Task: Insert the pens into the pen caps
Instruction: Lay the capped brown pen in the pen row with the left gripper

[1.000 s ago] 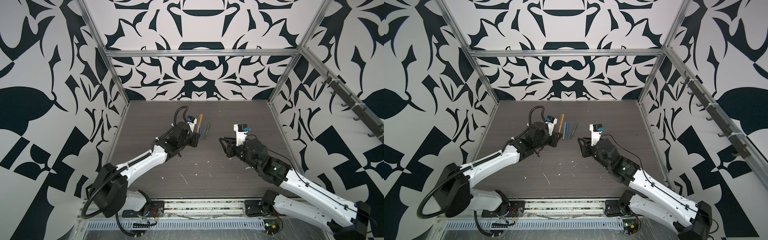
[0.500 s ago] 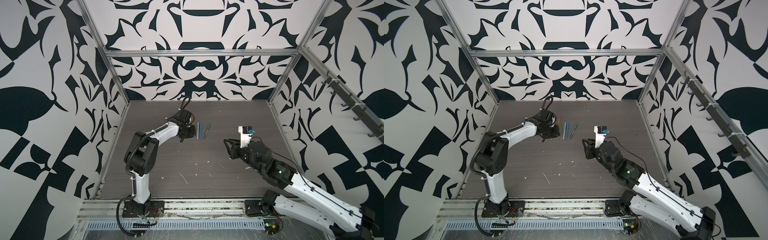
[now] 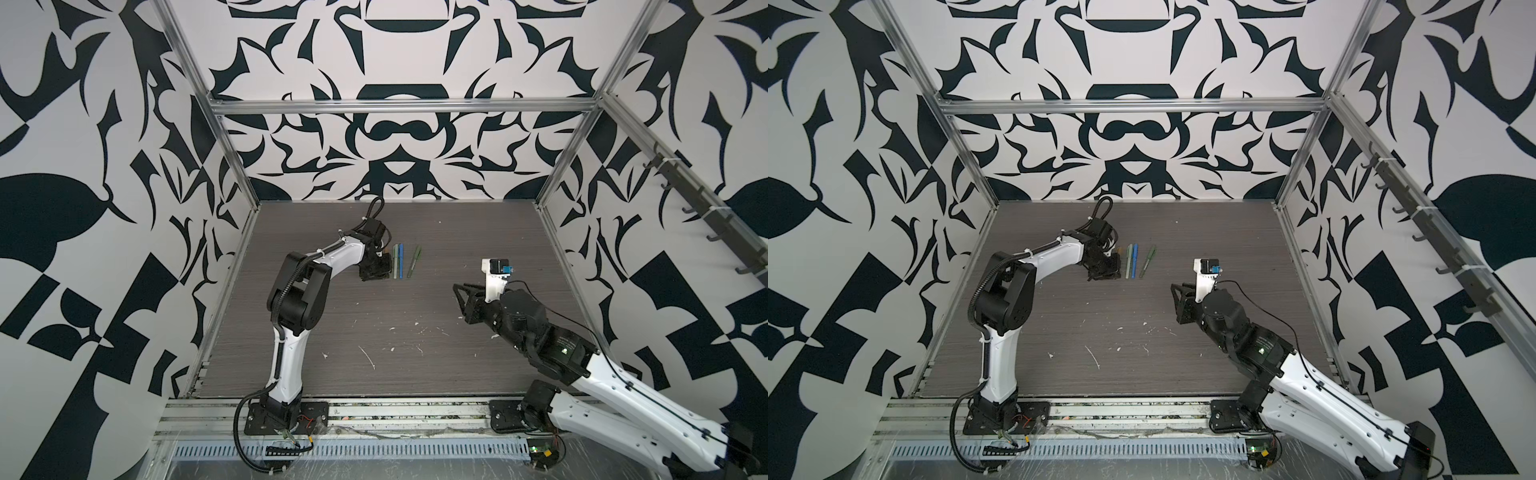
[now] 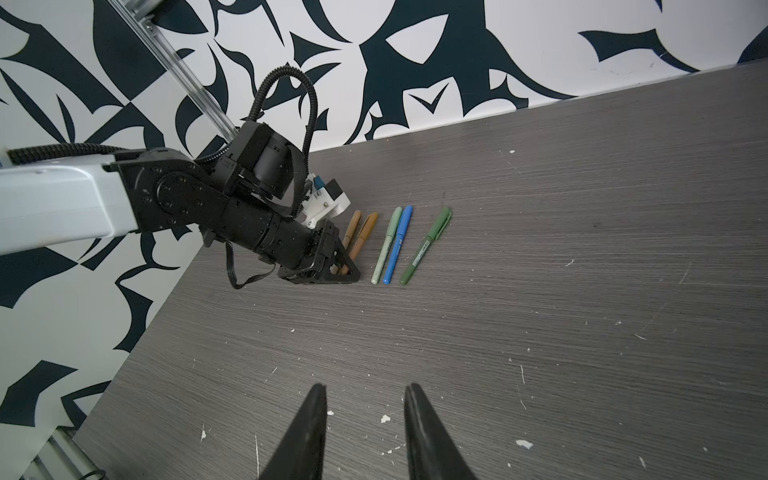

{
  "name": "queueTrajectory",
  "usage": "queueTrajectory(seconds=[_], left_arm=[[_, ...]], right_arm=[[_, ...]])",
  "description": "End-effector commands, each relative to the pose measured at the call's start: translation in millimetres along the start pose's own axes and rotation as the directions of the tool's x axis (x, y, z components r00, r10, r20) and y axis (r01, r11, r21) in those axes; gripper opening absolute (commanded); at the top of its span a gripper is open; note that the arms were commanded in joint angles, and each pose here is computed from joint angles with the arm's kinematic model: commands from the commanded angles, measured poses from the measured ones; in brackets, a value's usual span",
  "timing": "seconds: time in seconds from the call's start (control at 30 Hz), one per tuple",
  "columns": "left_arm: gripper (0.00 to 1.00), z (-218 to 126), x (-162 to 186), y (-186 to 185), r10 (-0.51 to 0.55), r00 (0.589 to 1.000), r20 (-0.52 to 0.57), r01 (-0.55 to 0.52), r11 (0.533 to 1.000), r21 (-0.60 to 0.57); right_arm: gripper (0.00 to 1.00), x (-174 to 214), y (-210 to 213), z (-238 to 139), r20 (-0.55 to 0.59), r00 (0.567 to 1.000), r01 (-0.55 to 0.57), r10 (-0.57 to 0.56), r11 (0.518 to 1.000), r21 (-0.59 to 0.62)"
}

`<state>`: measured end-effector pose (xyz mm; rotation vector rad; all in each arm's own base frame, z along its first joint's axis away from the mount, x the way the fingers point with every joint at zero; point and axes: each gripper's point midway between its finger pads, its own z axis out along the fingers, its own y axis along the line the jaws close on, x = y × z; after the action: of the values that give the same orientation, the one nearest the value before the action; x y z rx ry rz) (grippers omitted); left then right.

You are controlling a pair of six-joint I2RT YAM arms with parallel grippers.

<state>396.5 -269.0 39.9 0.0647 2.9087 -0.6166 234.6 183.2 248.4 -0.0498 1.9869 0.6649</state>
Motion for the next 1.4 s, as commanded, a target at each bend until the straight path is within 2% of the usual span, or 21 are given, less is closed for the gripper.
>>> queueTrajectory(seconds=[0.0,0.43,0.87,1.2,1.37], left_arm=[[0.10,0.5,-0.2,-5.2,-0.010,1.000,-0.028,0.010,1.000,0.015],[0.12,2.5,-10.1,-9.8,-0.009,1.000,-0.028,0.010,1.000,0.014],[0.16,10.9,-8.8,-9.5,-0.059,0.997,-0.051,0.062,0.996,0.058],[0.20,3.0,-16.4,-8.7,-0.088,0.996,-0.028,0.090,0.992,0.092],[0.22,-10.7,-19.4,-18.1,-0.068,0.998,-0.009,0.069,0.990,0.126]], right_arm=[[0.35,-11.6,2.5,-1.4,0.038,0.999,-0.025,0.025,1.000,-0.001],[0.35,-10.1,-1.8,-5.4,0.038,0.999,-0.023,0.023,1.000,0.010],[0.35,-7.9,-4.3,-1.1,0.038,0.999,-0.019,0.018,0.999,0.026],[0.35,-6.3,-4.3,2.8,0.031,0.999,-0.023,0.022,0.999,0.032],[0.35,-6.6,-2.8,3.9,0.026,0.999,-0.021,0.020,0.999,0.030]])
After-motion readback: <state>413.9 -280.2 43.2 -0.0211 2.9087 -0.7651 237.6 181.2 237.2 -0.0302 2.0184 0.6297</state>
